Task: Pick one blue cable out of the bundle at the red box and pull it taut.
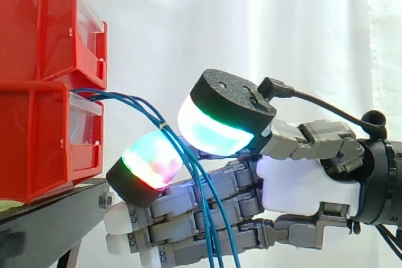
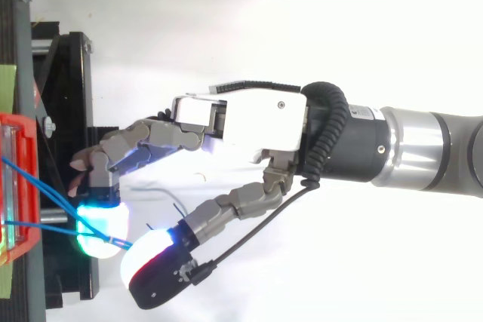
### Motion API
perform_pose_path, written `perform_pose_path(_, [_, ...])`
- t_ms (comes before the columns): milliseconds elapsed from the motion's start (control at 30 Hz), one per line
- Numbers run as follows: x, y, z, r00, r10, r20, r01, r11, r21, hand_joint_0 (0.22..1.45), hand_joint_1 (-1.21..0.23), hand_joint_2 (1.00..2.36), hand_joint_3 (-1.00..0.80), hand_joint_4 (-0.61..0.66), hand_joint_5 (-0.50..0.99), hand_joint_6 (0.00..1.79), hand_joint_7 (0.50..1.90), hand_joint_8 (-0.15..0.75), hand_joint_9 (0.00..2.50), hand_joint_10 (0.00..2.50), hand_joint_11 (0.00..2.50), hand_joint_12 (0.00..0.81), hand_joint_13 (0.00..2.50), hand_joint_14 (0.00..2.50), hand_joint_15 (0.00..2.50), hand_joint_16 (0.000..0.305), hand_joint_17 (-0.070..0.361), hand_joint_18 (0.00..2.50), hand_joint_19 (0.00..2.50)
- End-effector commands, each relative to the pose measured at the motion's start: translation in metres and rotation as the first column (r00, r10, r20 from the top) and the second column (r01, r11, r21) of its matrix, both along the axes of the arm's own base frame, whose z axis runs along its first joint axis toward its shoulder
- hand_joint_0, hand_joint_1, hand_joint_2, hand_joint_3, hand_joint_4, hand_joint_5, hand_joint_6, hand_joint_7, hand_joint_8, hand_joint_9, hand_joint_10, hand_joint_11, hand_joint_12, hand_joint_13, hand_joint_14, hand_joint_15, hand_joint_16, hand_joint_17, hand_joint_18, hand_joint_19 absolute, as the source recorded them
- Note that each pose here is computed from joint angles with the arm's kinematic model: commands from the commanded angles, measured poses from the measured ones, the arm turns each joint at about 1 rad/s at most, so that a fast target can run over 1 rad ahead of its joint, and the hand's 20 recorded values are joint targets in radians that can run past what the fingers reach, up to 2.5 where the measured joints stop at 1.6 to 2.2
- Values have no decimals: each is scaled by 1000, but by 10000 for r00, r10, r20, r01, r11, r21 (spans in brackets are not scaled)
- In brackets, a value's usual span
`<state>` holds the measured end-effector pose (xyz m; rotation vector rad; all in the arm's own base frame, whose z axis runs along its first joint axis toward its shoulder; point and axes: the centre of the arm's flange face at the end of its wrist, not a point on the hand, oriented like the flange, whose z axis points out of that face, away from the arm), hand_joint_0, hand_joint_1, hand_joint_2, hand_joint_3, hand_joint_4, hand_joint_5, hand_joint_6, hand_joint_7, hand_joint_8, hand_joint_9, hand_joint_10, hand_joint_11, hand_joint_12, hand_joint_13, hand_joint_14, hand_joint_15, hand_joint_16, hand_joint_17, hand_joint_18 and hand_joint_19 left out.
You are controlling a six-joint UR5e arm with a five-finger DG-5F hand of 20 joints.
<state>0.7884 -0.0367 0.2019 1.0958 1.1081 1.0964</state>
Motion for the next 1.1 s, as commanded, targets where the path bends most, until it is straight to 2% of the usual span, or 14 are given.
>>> perform_pose_path(0, [0,-2,0,10000,-19,-3,19,10000,0,556,-741,1001,-493,182,-116,794,993,346,631,5,237,350,380,5,146,51,114,247,185])
perform_pose_path(267, [0,-2,0,10000,-19,-33,19,10000,-5,576,-767,1005,-423,188,-117,821,1038,347,661,6,263,348,401,6,160,50,112,289,200])
perform_pose_path(367, [0,-2,0,10000,-19,-33,19,10000,-5,554,-790,1003,-455,196,-118,826,1030,350,663,6,276,353,404,6,169,50,113,300,208])
perform_pose_path(400, [0,-2,0,10000,-19,-33,19,10000,-5,538,-787,1001,-488,200,-115,827,1000,358,676,6,274,357,408,6,165,51,115,313,213])
perform_pose_path(667, [0,-2,0,10000,-19,-33,19,10000,-5,528,-748,1000,-500,195,-80,801,1047,371,744,6,264,365,445,6,166,51,114,365,232])
perform_pose_path(867, [0,-2,0,10000,12,-32,-12,10000,-10,535,-648,1000,-500,170,-66,798,1040,373,784,6,265,361,456,6,169,51,114,392,262])
perform_pose_path(1067, [0,-2,0,10000,12,-32,-12,10000,-10,535,-640,1000,-500,169,-61,795,1007,374,801,6,257,363,464,6,168,51,115,409,270])
